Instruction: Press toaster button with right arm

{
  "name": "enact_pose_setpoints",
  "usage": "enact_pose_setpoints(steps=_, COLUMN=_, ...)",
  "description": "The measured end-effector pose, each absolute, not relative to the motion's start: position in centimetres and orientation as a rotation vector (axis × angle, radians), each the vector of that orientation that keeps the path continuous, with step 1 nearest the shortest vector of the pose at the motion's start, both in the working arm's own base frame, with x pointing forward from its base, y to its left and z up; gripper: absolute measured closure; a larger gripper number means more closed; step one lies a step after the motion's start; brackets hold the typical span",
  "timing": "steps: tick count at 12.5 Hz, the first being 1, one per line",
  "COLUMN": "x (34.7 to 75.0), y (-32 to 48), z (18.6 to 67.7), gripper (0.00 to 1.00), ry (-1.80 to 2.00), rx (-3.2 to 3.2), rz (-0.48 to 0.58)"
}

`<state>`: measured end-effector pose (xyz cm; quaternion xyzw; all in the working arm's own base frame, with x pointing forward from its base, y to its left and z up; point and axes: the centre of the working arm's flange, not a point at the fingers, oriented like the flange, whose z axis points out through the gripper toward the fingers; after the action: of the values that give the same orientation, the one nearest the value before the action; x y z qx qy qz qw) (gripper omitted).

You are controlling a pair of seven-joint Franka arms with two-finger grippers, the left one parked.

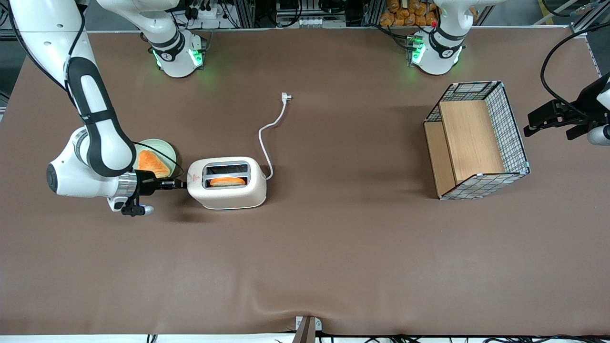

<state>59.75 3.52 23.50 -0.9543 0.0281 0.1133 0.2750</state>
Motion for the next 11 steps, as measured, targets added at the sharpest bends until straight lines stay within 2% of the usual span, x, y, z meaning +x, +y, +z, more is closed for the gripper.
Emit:
enact_pose_setpoints(steps=9, x=61.3, y=1.5, z=24.9, gripper=0.99, ry=0.034, rx=-2.576, rz=0.280)
enact_pose_setpoints(steps=11, x=61.8, y=1.2, z=25.6, gripper=0.81, ry=0.025, rx=-2.573, rz=0.278)
